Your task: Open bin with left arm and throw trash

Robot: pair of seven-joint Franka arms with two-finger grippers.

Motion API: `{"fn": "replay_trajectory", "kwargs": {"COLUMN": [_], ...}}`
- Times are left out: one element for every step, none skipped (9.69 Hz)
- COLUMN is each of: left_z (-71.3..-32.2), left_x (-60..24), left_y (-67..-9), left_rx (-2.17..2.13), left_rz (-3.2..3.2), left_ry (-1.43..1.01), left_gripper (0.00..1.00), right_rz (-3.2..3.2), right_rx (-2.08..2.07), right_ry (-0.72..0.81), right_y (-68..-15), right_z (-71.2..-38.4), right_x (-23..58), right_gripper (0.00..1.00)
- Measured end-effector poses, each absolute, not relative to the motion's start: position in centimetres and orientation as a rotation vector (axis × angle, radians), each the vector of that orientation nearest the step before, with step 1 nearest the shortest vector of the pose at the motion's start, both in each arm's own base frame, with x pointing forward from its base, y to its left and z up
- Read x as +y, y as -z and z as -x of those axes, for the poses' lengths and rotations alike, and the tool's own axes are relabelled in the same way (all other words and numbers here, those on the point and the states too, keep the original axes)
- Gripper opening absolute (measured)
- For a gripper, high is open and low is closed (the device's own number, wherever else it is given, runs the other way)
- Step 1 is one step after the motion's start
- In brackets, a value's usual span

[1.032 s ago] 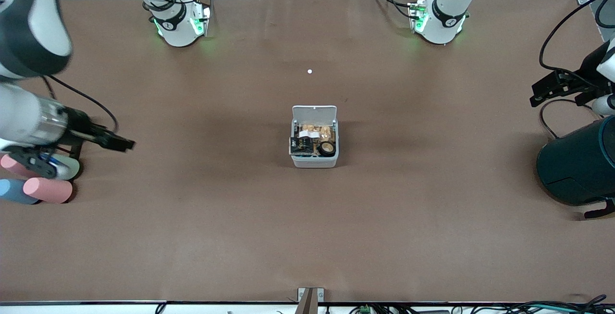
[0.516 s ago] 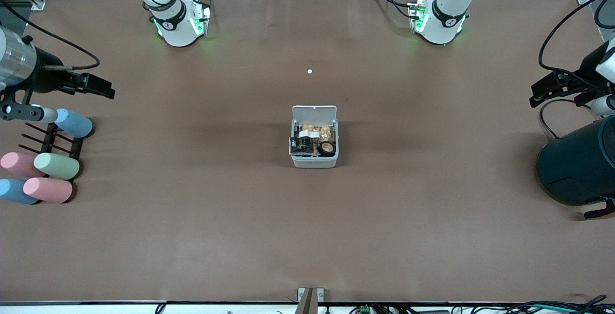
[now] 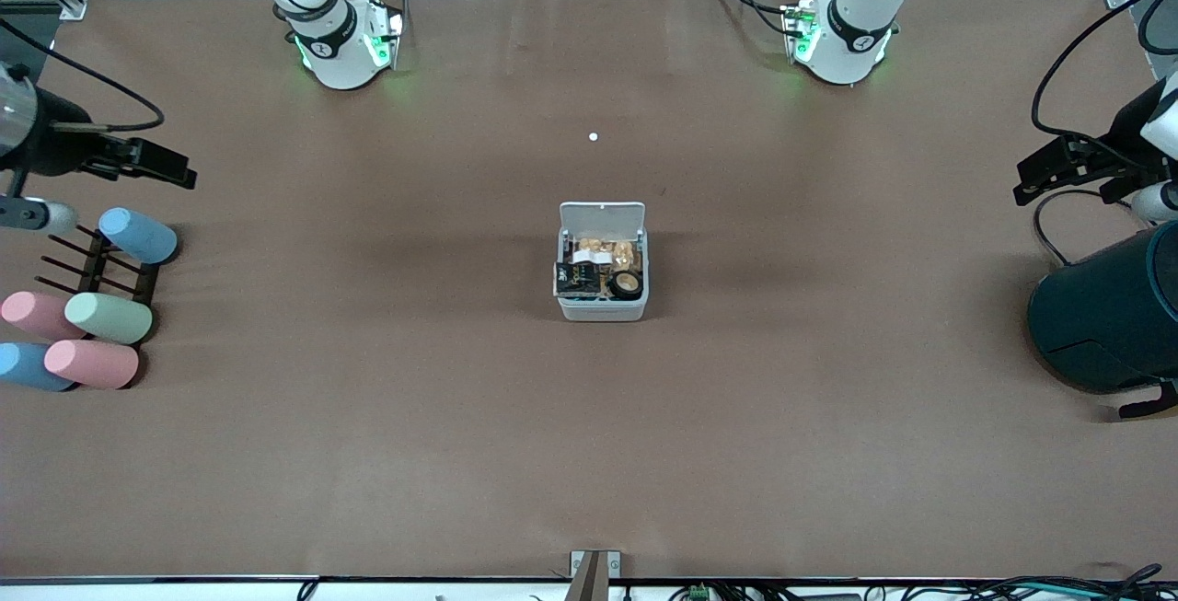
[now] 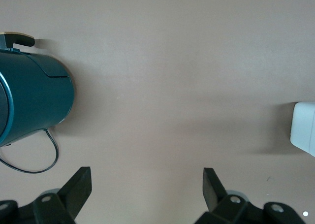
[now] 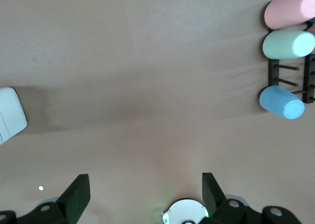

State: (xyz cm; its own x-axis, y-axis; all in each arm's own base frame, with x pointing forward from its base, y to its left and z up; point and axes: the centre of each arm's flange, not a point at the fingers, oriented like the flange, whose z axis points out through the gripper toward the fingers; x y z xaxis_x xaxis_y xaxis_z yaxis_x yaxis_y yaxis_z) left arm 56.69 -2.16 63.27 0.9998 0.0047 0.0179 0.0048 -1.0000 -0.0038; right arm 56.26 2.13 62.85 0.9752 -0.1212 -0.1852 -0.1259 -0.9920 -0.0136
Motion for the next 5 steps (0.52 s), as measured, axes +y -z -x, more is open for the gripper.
{"fn": "replay_trajectory", "kwargs": {"left_z": [-56.7,-56.7,-56.7,-56.7,-56.7], "left_x": [-2.1,-2.1,-2.1,-2.1,-2.1], "left_y": [-63.3,-63.3,-63.3,-63.3,-63.3], "left_rx": [-0.008,-0.008,-0.009,-0.009,-0.010], "left_rz": [3.138,3.138,3.138,3.138,3.138], "left_ry": [0.028,0.028,0.028,0.028,0.028], "left_gripper": [1.00,1.00,1.00,1.00,1.00], "right_rz": [3.105,3.119,3.131,3.138,3.141], "right_rx": [0.166,0.159,0.162,0.158,0.153], "right_ry": [-0.282,-0.271,-0.256,-0.239,-0.223], "right_y": [-63.2,-63.5,-64.0,-64.8,-65.6], "right_z": [-56.2,-56.2,-55.9,-55.4,-54.8], "right_x": [1.5,1.0,0.7,0.9,1.1], "right_gripper": [1.00,1.00,1.00,1.00,1.00]}}
